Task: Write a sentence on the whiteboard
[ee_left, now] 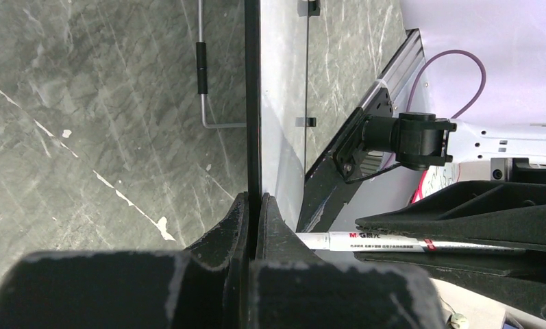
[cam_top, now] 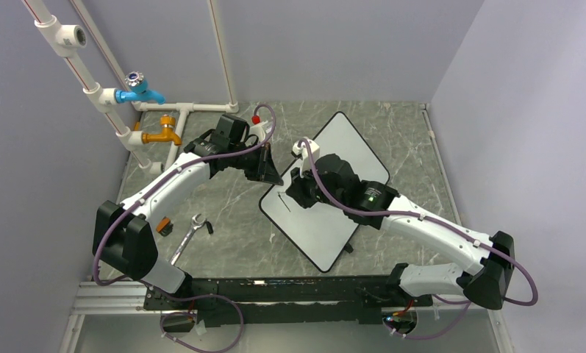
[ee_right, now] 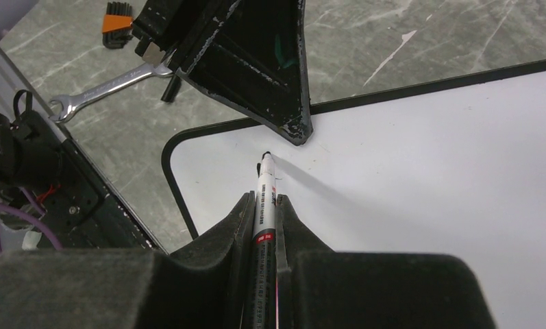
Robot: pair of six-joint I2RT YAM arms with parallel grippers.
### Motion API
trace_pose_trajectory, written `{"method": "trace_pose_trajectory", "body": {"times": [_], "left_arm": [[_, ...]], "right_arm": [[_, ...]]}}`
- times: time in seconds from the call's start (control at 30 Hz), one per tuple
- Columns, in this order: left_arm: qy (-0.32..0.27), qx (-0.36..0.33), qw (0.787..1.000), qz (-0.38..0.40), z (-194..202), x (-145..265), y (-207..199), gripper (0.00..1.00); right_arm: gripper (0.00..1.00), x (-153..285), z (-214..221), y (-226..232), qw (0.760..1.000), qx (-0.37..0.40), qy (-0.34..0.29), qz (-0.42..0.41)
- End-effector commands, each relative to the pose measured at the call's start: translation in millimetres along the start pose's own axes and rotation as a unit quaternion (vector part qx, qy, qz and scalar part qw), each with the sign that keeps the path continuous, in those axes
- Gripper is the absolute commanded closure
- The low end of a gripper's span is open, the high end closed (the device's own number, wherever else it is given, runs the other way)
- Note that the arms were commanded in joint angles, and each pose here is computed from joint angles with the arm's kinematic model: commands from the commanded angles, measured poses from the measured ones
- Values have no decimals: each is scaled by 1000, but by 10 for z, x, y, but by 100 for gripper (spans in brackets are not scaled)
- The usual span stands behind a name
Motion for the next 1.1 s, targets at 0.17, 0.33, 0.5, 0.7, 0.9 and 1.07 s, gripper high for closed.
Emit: {"method": "trace_pose_trajectory", "body": {"times": [0.17,0.33,0.5,0.7,0.9,1.07], "left_arm": [[-31,-59,997,25,-126,94,-245,100],[-32,-60,997,25,-129,95,-247,100],[-31,-59,997,26,-127,94,-246,100],[-32,-60,997,24,-129,93,-242,100],[-32,-59,997,23,-134,90,-240,100],[-32,-59,998,22,-133,91,-235,100]], "right_arm": [[100,-45,-83,-98,998,-10,-2,58],[100,-19,-19,-136,997,-15,10,73],[100,21,75,-157,996,-22,22,78],[100,67,170,-133,997,-31,33,63],[100,113,175,-71,998,-37,34,36],[100,112,177,-3,999,-37,37,7]]}}
Point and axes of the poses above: each gripper's point midway between its finger pads, its own x axis back along the fingers, its own y axis along the line the jaws close on, z = x × y, the point moved 6 cm from there along x, back along the fingers
